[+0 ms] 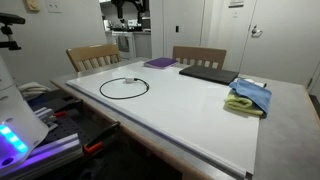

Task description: Unfold the charger

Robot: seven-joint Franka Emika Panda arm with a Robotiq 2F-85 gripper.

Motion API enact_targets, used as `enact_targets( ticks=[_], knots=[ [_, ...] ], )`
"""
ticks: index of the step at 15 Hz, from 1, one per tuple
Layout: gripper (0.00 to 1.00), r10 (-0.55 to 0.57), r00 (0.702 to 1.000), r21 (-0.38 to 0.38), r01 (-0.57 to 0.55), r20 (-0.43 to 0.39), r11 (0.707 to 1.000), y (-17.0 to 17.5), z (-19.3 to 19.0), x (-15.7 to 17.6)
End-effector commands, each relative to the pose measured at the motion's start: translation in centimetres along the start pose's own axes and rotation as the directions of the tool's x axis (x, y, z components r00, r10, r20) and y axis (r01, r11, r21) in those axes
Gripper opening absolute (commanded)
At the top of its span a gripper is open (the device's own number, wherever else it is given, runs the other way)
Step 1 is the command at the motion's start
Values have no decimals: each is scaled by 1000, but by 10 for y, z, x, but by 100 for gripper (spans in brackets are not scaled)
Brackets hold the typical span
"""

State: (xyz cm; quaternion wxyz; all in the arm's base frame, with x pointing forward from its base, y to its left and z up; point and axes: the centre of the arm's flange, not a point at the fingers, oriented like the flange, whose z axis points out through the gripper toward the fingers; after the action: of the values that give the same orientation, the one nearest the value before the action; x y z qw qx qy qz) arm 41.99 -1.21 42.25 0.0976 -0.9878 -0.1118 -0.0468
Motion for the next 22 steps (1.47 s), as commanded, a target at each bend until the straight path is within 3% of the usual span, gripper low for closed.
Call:
enact_targets(
  ticks=[1,9,15,22],
  knots=[
    [100,30,999,-33,-31,-24,999,-13,36,10],
    [100,125,989,-91,-131,-76,987,-31,95,23],
    [100,206,975,-88,-213,-83,973,-42,132,28],
    [100,196,979,-110,-201,-57,973,-42,132,23]
  ],
)
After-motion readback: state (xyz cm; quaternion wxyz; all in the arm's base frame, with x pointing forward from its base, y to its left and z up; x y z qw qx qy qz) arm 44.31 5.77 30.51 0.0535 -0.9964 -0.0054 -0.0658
